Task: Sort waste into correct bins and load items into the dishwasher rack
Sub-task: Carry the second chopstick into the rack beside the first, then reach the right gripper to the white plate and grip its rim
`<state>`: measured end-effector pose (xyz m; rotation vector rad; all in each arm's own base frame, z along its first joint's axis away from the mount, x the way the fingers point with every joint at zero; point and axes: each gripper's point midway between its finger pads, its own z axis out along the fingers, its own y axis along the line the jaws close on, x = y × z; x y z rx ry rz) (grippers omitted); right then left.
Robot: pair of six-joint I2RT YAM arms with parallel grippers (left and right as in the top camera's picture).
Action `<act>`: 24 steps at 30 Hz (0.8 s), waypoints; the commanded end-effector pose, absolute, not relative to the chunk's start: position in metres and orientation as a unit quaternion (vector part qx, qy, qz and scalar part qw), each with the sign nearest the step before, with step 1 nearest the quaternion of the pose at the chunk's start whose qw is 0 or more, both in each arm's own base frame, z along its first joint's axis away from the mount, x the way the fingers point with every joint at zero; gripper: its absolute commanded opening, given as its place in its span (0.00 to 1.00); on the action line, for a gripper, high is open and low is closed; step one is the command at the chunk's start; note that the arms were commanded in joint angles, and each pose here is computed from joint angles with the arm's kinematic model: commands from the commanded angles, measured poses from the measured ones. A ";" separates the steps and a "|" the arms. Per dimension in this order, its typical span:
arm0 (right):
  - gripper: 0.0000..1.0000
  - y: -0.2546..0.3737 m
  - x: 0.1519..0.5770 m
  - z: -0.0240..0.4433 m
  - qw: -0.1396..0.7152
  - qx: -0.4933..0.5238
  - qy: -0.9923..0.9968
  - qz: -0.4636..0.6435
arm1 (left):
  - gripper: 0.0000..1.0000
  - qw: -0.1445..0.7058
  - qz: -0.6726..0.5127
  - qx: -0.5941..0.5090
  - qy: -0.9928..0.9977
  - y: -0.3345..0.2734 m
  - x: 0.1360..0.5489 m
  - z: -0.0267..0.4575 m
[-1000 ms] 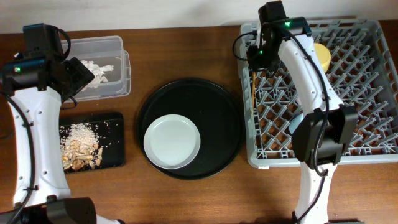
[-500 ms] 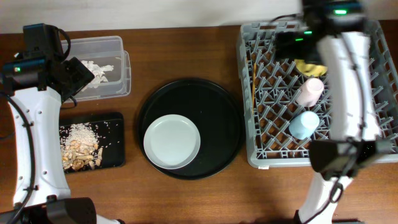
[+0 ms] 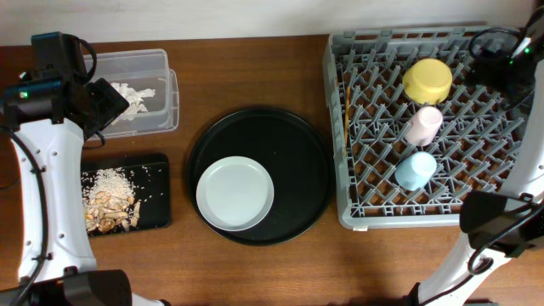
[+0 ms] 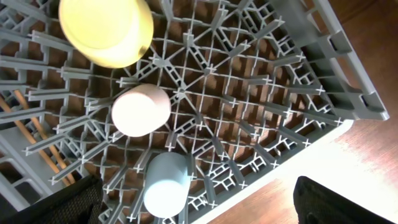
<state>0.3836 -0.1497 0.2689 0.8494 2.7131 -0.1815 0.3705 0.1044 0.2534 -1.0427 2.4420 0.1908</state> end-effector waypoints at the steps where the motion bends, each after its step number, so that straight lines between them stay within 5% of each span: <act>1: 0.99 -0.151 0.384 0.263 0.138 0.303 0.941 -0.057 | 0.99 0.249 0.072 -0.386 0.885 0.108 0.369 0.261; 17: 0.98 -0.154 0.398 0.268 0.168 0.318 0.932 -0.052 | 0.99 0.248 0.066 -0.386 0.886 0.106 0.369 0.261; 24: 0.98 -0.055 0.427 0.287 0.161 0.289 0.910 0.248 | 0.99 0.247 0.065 -0.385 0.887 0.105 0.370 0.261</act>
